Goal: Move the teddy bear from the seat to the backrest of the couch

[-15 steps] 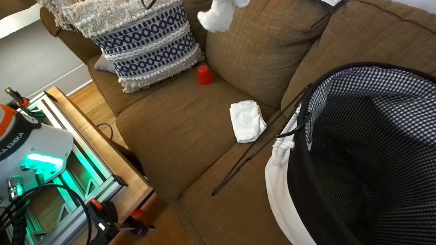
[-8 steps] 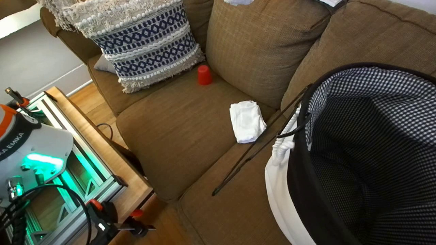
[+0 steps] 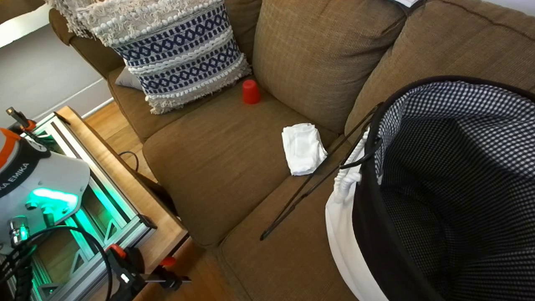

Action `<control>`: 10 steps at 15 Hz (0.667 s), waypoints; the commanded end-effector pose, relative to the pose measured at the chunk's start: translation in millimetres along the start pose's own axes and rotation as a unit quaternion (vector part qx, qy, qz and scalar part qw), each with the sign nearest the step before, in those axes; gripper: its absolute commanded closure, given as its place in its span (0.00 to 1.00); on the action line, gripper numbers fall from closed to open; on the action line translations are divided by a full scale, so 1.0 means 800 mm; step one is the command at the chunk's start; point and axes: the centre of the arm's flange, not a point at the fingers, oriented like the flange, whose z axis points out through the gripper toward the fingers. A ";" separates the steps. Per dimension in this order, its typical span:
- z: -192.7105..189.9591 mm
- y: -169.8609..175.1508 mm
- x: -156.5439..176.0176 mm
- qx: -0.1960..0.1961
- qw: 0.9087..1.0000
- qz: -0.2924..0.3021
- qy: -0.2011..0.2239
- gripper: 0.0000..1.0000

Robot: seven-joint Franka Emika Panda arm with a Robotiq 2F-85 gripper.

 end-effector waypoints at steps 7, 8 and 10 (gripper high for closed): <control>0.070 -0.074 0.128 0.022 0.969 0.235 0.076 0.96; 0.042 -0.031 0.098 0.022 0.979 0.191 0.068 0.83; 0.058 -0.046 0.105 0.027 0.973 0.216 0.071 0.83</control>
